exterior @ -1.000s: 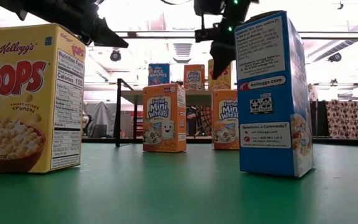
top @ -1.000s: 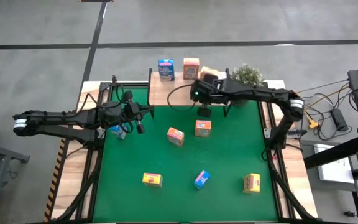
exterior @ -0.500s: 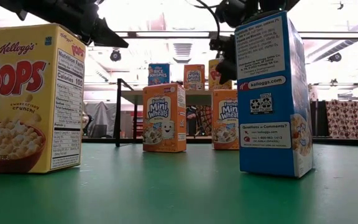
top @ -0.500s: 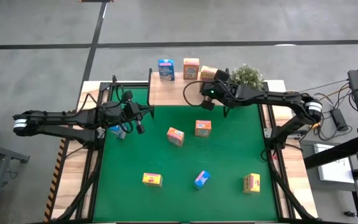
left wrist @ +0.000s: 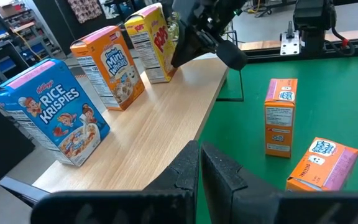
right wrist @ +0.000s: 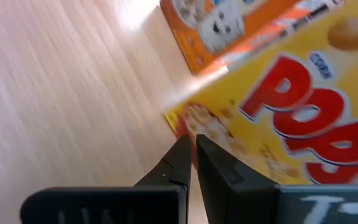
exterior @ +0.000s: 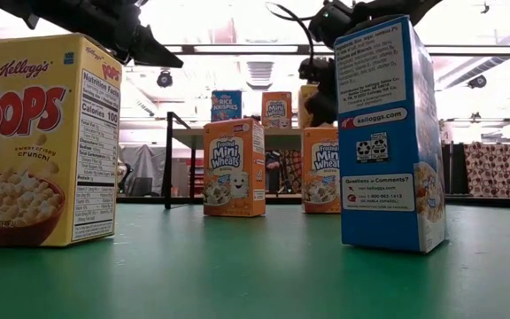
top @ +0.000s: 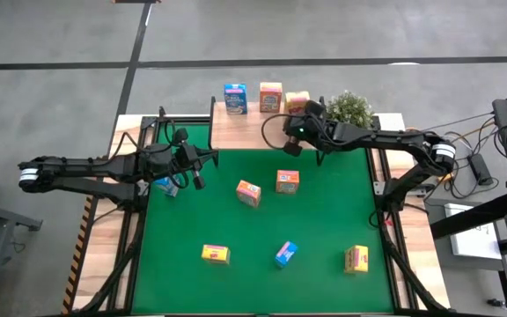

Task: Stack cereal on shelf
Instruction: Put the top yellow cereal box on the shelf

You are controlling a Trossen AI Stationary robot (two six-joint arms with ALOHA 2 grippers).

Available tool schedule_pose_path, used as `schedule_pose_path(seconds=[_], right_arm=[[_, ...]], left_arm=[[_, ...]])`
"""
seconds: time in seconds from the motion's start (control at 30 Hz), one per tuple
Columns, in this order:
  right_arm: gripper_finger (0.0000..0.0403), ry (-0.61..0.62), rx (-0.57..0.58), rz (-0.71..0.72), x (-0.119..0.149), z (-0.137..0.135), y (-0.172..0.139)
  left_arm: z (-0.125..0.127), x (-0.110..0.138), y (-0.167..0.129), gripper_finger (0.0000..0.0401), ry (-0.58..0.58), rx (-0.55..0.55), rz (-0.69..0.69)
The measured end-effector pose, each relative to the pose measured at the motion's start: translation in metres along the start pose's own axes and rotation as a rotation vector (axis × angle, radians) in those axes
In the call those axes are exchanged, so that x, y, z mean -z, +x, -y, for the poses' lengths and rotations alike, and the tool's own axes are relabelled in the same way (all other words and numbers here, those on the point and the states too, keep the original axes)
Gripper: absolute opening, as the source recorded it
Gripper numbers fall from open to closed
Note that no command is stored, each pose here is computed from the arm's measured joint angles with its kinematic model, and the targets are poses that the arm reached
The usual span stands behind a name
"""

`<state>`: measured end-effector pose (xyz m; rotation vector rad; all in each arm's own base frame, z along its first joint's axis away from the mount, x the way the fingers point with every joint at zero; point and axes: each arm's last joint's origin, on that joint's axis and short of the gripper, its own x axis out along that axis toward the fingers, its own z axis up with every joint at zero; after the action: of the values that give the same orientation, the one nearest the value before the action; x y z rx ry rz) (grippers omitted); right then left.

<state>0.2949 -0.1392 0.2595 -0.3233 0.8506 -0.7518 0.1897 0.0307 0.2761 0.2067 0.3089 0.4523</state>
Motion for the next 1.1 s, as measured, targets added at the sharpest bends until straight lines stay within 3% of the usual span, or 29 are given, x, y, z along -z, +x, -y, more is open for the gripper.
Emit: schedule_pose_path(seconds=[0.3, 0.5, 1.1], right_arm=[[0.0013, 0.073, 0.017, 0.101, -0.008, 0.005, 0.002], [0.0013, 0.108, 0.05, 0.095, -0.006, 0.015, 0.007], [0.0013, 0.055, 0.077, 0.071, -0.002, 0.025, 0.012]], left_arm=[[0.0, 0.0, 0.0, 0.0, 0.007, 0.0, 0.0], [0.0, 0.0, 0.0, 0.0, 0.007, 0.0, 0.0], [0.0, 0.0, 0.0, 0.0, 0.008, 0.0, -0.001]])
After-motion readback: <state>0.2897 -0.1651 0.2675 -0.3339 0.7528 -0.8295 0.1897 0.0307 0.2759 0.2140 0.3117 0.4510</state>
